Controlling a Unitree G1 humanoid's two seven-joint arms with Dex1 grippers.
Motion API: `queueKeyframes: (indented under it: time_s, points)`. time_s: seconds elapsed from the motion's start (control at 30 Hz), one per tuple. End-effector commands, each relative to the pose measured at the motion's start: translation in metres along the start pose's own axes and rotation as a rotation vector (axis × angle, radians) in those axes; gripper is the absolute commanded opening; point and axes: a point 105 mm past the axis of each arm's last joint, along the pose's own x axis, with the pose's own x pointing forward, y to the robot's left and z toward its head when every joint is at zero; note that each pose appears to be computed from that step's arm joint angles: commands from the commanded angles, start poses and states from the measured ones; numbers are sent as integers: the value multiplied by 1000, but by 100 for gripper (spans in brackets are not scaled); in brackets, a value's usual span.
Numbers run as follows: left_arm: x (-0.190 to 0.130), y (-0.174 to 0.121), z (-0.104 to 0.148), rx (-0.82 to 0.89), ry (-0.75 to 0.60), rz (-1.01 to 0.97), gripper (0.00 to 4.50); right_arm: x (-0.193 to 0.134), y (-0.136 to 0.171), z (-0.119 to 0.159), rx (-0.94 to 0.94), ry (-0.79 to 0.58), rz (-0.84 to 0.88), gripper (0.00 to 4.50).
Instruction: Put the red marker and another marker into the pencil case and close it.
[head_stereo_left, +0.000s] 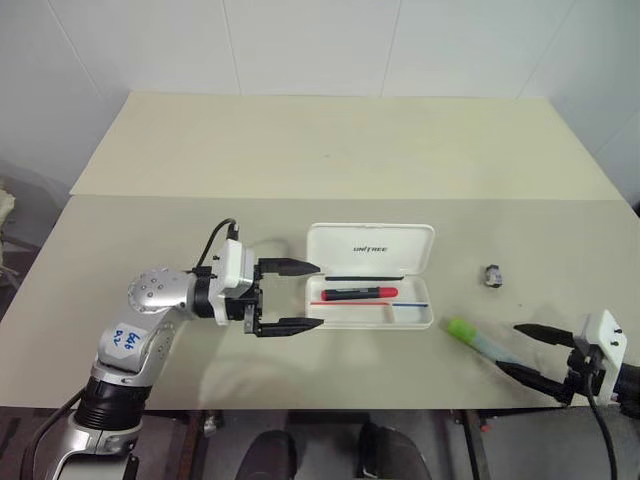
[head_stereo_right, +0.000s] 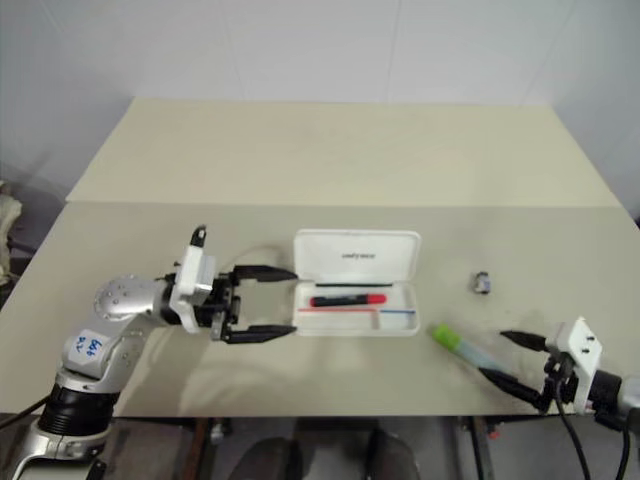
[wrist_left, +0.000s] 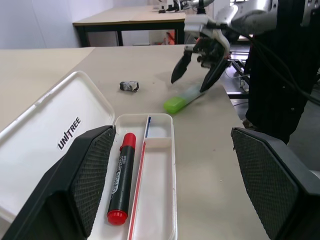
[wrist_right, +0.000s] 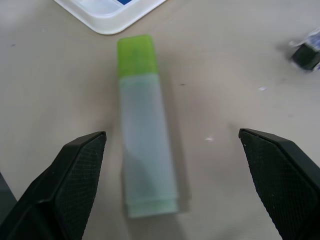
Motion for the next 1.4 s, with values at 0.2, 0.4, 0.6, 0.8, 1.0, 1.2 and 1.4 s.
queueKeyframes:
  time_s: [0.2,0.4,0.6,0.8,1.0,1.2,1.4]
  points:
    - [-12,1,7,33,-11,-14,402,19,32,-7,21,-51,11,450]
    - [-15,2,7,42,-6,-20,407,23,29,-15,6,-48,16,389]
    - [-16,6,7,51,-5,-16,407,26,23,-11,-33,-63,9,165]
    - [-17,3,3,45,-5,-12,407,27,14,-2,-81,-69,-1,113]
    - [-31,0,-10,21,40,15,407,32,-4,30,-211,-106,41,113]
    - [-41,-1,-19,11,76,52,407,49,-5,70,-297,-184,157,113]
    - [-50,-6,-26,-5,97,71,407,95,33,107,-369,-273,429,113]
